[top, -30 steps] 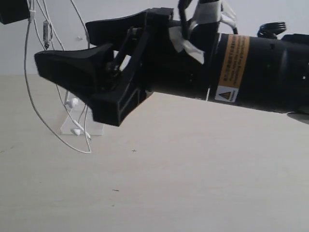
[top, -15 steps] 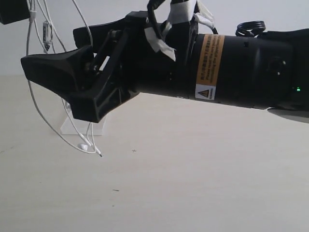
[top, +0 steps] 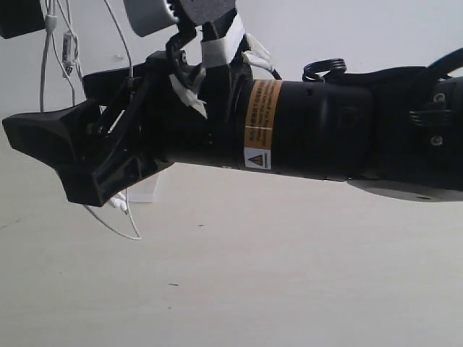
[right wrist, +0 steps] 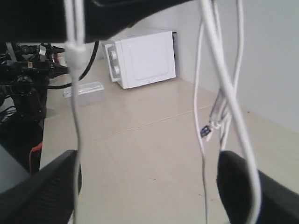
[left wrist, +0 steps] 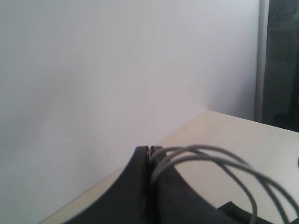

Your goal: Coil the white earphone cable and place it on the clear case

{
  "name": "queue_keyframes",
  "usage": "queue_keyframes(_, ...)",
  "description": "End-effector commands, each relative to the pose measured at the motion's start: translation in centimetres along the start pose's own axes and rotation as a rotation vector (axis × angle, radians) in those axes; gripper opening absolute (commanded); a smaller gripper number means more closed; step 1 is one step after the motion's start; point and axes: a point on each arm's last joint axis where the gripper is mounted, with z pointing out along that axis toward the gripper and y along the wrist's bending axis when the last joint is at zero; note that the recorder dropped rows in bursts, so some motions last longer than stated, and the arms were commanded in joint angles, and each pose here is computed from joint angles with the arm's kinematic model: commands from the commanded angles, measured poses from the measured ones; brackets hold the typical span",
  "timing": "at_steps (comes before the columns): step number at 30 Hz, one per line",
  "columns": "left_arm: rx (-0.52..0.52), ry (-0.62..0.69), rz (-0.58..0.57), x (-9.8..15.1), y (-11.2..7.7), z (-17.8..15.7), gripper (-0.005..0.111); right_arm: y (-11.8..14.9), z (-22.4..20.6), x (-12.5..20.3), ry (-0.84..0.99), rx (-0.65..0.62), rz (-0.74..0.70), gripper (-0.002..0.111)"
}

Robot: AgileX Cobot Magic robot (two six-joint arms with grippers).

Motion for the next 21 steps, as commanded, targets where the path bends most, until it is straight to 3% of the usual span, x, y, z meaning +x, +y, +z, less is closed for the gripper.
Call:
queue_keyframes(1,0.01,-0.008,-0.007,-0.2,-0.1,0.0,0.0,-0.5,0.6,0.4,0.01,0.028,0.027,0.076)
queue_keyframes(21,0.027,-0.014,-0.011,-0.3,-0.2,-0.1,0.0,-2.4,0.5,1.9,0.139,0.228,0.036,0.075)
